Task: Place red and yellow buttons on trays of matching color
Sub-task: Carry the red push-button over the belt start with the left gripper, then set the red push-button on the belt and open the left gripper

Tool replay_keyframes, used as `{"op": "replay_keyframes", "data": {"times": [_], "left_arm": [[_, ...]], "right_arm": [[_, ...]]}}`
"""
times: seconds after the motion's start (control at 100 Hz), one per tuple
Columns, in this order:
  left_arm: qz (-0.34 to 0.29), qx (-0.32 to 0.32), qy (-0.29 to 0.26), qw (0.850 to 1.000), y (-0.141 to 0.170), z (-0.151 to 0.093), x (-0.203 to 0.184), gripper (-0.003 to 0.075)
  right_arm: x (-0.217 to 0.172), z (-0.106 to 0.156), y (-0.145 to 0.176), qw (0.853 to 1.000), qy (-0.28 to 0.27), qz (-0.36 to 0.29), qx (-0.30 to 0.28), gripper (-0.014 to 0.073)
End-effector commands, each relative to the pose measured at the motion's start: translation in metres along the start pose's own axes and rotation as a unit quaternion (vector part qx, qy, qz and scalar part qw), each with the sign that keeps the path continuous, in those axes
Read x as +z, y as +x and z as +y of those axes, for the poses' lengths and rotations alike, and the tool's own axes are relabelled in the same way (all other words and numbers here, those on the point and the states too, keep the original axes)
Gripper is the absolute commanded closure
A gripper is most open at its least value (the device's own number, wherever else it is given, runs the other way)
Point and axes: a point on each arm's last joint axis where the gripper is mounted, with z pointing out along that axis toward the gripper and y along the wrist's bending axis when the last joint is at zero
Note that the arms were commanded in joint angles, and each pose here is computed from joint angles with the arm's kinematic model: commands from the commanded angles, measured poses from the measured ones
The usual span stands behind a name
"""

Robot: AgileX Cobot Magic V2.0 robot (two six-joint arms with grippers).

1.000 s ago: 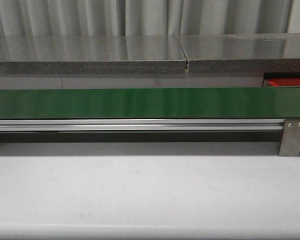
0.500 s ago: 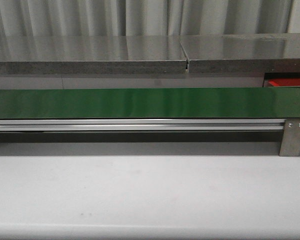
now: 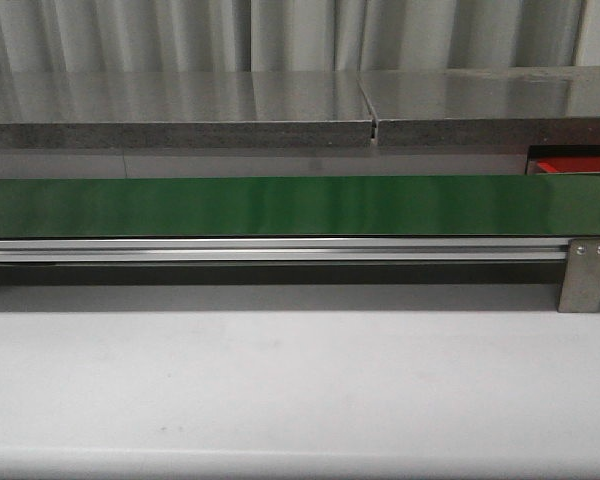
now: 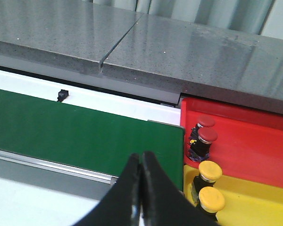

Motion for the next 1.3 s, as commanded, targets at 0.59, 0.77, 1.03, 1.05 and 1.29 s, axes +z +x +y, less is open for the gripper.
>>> {"op": "replay_keyframes", "data": {"times": [0.59, 0.77, 1.03, 1.05, 1.29], "left_arm": [[-0.012, 0.015, 0.014, 1.000, 0.013, -0.011, 0.025, 0.0236], [-0.042, 0.018, 0.023, 0.999, 0.010, -0.017, 0.010, 0.0171], [-0.110, 0.018, 0.047, 0.993, -0.007, -0.031, -0.027, 0.0174], [-0.113, 0.013, 0.048, 0.992, -0.008, -0.031, -0.028, 0.0174], [-0.111, -0.068, 0.035, 0.991, -0.021, -0.008, -0.010, 0.0177]], "right_arm": [[-0.002, -0.003, -0.013, 0.999, 0.014, -0.042, -0.006, 0.0662], [-0.002, -0.003, -0.013, 0.999, 0.014, -0.042, -0.006, 0.0662], [-0.002, -0.003, -0.013, 0.999, 0.014, -0.042, -0.006, 0.0662], [-0.002, -0.003, -0.013, 0.999, 0.014, -0.042, -0.006, 0.0662], [-0.002, -0.003, -0.013, 0.999, 0.014, -0.042, -0.006, 0.0662]]}}
